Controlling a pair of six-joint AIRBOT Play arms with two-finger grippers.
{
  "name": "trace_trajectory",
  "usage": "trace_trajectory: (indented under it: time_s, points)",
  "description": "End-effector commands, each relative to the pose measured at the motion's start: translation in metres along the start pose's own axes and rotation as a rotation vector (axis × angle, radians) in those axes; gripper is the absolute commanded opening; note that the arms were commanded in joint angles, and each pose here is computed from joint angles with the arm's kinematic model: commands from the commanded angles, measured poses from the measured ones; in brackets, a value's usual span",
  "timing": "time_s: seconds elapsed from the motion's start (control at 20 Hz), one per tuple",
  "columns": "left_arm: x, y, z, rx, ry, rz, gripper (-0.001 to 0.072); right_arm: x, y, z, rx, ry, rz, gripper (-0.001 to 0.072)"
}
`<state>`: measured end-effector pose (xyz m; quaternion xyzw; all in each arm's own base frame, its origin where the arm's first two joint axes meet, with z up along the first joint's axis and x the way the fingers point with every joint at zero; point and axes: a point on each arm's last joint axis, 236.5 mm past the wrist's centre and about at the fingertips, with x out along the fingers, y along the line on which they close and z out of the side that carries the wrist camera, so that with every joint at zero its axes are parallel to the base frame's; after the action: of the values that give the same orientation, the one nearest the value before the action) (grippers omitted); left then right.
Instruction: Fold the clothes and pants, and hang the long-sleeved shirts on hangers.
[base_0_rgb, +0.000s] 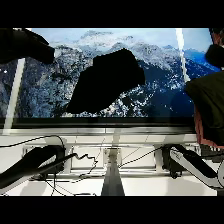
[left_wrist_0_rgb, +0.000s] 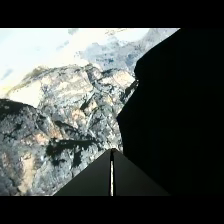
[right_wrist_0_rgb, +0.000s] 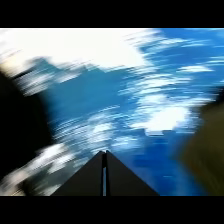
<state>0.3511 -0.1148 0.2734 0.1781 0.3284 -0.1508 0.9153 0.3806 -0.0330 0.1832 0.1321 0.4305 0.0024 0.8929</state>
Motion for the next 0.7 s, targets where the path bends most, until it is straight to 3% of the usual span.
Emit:
trace_trajectory:
  time_s: [0.0,0.4,0.55,0.6,0.65]
  points:
    - [0.004,0.013,-0.014,0.009,0.065,0.051,0.0012,0.0,0.112,-0.036,-0.199,0.111,0.32,0.0013]
    - [-0.028,0.111,-0.048,-0.182,0.077,0.231,0.001,0.056,0.339,-0.19,-0.838,0.206,0.542,0.0013]
    - [-0.033,0.123,-0.057,-0.249,0.059,0.199,0.001,0.094,0.367,-0.265,-0.98,0.31,0.54,0.0025]
    - [-0.031,0.127,-0.06,-0.268,0.061,0.197,0.0011,0.107,0.367,-0.289,-1.012,0.365,0.529,0.0214]
    - [-0.028,0.127,-0.062,-0.273,0.068,0.195,0.0011,0.118,0.367,-0.31,-1.037,0.41,0.522,0.0576]
